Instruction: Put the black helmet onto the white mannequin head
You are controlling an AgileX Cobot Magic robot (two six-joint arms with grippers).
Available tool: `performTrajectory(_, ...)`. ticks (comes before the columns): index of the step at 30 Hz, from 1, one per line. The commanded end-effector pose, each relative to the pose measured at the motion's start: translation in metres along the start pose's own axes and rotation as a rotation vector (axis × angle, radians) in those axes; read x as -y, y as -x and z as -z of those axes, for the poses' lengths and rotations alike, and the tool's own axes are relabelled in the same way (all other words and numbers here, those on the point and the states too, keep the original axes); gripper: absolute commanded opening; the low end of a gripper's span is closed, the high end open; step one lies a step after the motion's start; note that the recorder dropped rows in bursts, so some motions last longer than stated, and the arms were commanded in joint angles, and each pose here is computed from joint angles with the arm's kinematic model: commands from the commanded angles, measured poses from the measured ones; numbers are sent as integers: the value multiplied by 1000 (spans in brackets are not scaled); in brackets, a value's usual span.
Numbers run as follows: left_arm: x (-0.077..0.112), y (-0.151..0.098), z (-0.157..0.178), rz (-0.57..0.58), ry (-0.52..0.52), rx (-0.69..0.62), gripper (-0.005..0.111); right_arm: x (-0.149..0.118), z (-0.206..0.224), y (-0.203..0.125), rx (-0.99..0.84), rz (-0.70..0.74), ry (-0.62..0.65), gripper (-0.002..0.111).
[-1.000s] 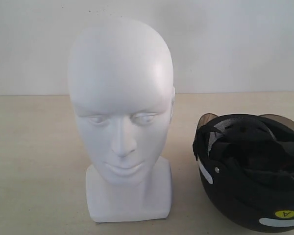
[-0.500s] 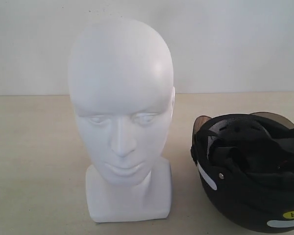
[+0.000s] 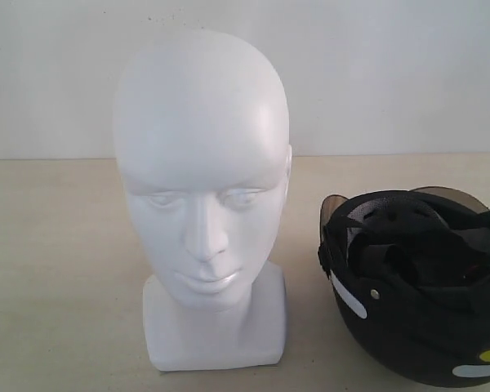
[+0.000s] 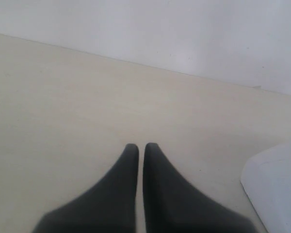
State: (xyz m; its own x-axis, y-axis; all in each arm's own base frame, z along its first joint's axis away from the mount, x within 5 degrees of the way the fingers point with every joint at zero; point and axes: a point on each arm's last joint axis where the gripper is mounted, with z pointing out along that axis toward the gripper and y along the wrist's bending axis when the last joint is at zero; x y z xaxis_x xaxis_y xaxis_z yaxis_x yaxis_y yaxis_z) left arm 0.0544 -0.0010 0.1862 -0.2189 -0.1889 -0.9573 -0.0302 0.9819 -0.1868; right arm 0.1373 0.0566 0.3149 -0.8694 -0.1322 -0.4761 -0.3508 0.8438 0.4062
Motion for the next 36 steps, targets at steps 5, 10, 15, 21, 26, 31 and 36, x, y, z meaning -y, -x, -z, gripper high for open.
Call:
performTrajectory(5,0,-1,0,0,0,4,4,11,-9,1,-17,-11,-69,10)
performTrajectory(10,0,-1,0,0,0,4,4,14,-9,3,8,-15,-101,10)
performTrajectory(15,0,-1,0,0,0,4,4,23,-11,4,-13,-47,-174,10)
performTrajectory(21,0,-1,0,0,0,4,4,26,-22,9,-52,-82,-137,10)
performTrajectory(26,0,-1,0,0,0,4,4,27,-22,10,-43,-73,-154,10)
performTrajectory(31,0,-1,0,0,0,4,4,29,-21,11,-32,-65,-171,10)
performTrajectory(36,0,-1,0,0,0,4,4,28,-22,13,-6,-75,-158,10)
